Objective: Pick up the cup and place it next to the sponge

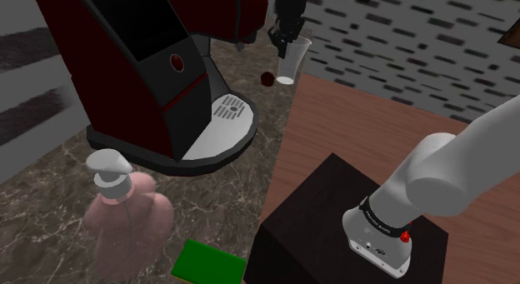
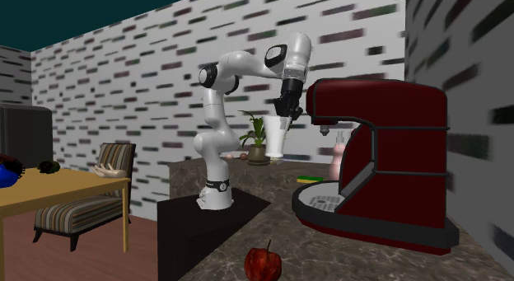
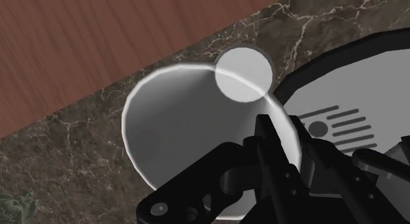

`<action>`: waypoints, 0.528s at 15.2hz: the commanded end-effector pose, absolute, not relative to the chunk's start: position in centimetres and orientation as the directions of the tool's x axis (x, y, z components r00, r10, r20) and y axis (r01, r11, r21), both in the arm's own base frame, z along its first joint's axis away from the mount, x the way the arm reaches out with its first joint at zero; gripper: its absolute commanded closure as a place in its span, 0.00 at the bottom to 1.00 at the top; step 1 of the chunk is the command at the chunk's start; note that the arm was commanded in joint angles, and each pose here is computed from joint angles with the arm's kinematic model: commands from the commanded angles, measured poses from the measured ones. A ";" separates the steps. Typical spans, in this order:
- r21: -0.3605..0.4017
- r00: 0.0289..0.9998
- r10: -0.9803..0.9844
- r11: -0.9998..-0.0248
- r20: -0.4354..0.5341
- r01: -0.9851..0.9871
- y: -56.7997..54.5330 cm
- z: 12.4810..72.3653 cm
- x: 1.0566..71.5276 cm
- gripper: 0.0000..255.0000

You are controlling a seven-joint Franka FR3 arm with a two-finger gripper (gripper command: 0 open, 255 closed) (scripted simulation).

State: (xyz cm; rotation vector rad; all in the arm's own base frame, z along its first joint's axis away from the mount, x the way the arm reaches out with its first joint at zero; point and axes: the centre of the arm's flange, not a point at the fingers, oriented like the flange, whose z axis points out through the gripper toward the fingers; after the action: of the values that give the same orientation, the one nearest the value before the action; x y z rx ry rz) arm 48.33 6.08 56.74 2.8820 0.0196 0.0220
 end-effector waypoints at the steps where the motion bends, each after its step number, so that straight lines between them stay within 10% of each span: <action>1: 0.257 1.000 0.014 -0.966 0.013 0.010 8.3 56.7 47.0 1.00; 8: 0.257 1.000 0.014 -0.966 0.013 0.010 16.3 56.7 42.4 1.00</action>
State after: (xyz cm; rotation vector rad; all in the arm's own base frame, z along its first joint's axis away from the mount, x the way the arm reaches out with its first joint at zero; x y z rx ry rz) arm 42.94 15.26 56.56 2.8816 0.0203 0.0218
